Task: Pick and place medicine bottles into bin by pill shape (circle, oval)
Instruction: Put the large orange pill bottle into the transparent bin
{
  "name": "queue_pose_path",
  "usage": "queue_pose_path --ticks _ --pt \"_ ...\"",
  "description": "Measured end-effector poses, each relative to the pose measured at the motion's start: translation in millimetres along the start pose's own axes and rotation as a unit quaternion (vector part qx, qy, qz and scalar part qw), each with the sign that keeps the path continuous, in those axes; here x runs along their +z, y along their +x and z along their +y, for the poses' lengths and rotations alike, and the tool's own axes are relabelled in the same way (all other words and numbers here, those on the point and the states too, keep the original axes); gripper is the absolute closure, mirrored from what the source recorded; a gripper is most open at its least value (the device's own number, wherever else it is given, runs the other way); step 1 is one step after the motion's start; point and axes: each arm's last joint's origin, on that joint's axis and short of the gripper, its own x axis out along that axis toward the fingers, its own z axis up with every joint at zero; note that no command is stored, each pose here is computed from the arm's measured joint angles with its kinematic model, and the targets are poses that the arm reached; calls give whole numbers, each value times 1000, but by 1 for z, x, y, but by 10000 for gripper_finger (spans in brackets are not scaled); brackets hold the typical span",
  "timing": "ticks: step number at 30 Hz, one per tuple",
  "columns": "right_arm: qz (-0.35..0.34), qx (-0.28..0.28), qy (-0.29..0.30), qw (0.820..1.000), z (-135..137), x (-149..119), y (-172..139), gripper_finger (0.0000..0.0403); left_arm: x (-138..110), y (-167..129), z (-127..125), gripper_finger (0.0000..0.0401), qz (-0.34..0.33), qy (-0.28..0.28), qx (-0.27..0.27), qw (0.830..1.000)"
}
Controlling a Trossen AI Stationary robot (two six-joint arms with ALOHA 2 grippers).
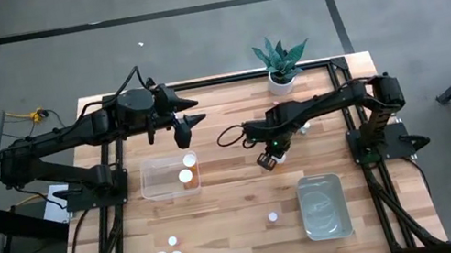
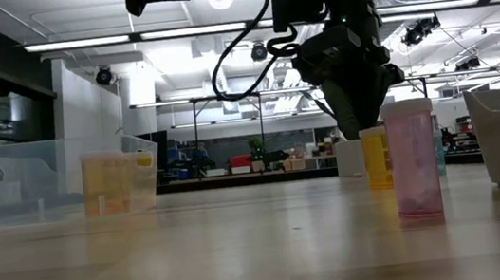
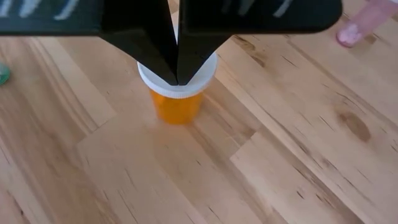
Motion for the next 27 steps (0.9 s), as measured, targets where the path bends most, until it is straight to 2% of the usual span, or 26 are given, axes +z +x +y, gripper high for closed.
queue_pose_path --ticks 8,17,27 --pt "2 -2 -1 1000 0 0 2 403 0 0 0 181 0 0 0 1000" --pt "-2 9 4 1000 -4 -10 -17 403 0 0 0 181 0 0 0 1000" --pt "9 2 -5 1000 0 -15 -14 403 0 0 0 181 0 -2 0 1000"
